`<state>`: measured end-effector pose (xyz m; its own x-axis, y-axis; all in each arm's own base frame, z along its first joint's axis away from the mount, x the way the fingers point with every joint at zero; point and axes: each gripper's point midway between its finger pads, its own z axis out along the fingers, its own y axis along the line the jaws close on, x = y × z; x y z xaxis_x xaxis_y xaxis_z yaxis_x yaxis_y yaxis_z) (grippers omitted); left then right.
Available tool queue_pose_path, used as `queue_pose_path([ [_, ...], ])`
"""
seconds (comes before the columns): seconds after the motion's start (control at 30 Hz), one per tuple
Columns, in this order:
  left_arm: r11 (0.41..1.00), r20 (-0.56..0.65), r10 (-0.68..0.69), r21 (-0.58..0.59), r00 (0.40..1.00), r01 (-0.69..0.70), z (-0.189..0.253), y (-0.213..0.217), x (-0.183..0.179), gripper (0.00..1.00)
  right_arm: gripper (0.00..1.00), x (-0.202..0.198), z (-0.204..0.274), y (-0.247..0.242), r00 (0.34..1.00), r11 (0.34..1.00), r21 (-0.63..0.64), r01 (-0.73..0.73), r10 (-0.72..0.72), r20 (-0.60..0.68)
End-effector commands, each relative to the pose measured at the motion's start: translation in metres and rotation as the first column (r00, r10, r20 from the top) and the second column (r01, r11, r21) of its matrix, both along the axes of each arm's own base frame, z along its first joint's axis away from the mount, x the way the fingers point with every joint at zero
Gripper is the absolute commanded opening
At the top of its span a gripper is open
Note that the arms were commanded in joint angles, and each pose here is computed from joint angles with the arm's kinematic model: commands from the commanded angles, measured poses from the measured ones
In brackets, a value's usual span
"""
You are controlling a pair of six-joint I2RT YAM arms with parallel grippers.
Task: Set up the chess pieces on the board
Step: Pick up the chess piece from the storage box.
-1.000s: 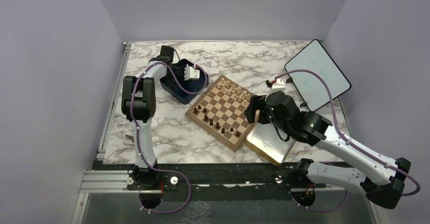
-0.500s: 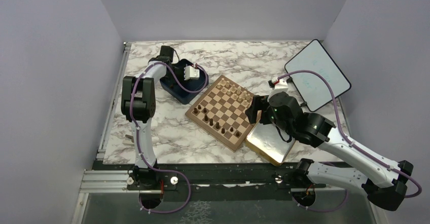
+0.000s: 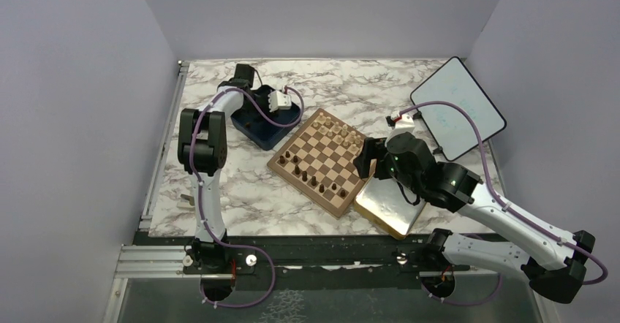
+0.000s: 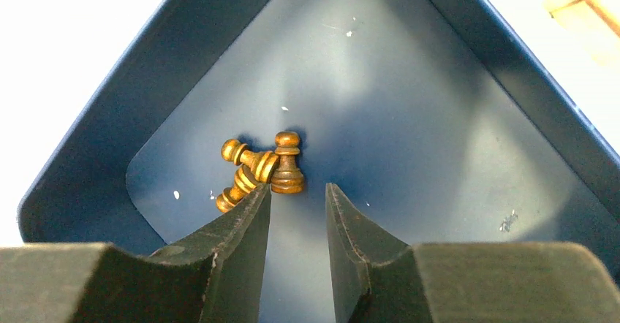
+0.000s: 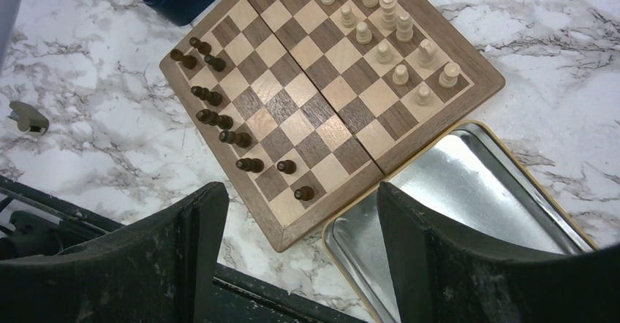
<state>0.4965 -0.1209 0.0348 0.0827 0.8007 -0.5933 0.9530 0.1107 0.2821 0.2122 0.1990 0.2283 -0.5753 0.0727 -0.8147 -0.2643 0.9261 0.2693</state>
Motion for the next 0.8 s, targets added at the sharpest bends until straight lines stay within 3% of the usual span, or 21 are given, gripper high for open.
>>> queue_pose_path([
  [0.0, 0.999, -0.125, 0.031, 0.030, 0.992, -0.028, -0.035, -0.005, -0.016, 0.36, 0.80, 0.001, 0.000, 0.000, 1.000, 1.000, 0.004, 0.008, -0.008, 0.014],
  [0.43, 0.997, -0.147, 0.079, 0.032, 0.986, -0.075, -0.039, -0.005, -0.011, 0.25, 0.80, 0.000, 0.000, -0.002, 1.000, 1.000, 0.011, 0.013, -0.013, 0.013],
  [0.77, 0.985, -0.141, 0.171, 0.037, 0.975, -0.167, -0.023, 0.000, -0.005, 0.24, 0.80, 0.000, 0.001, -0.002, 1.000, 1.000, 0.013, 0.015, -0.015, 0.015],
])
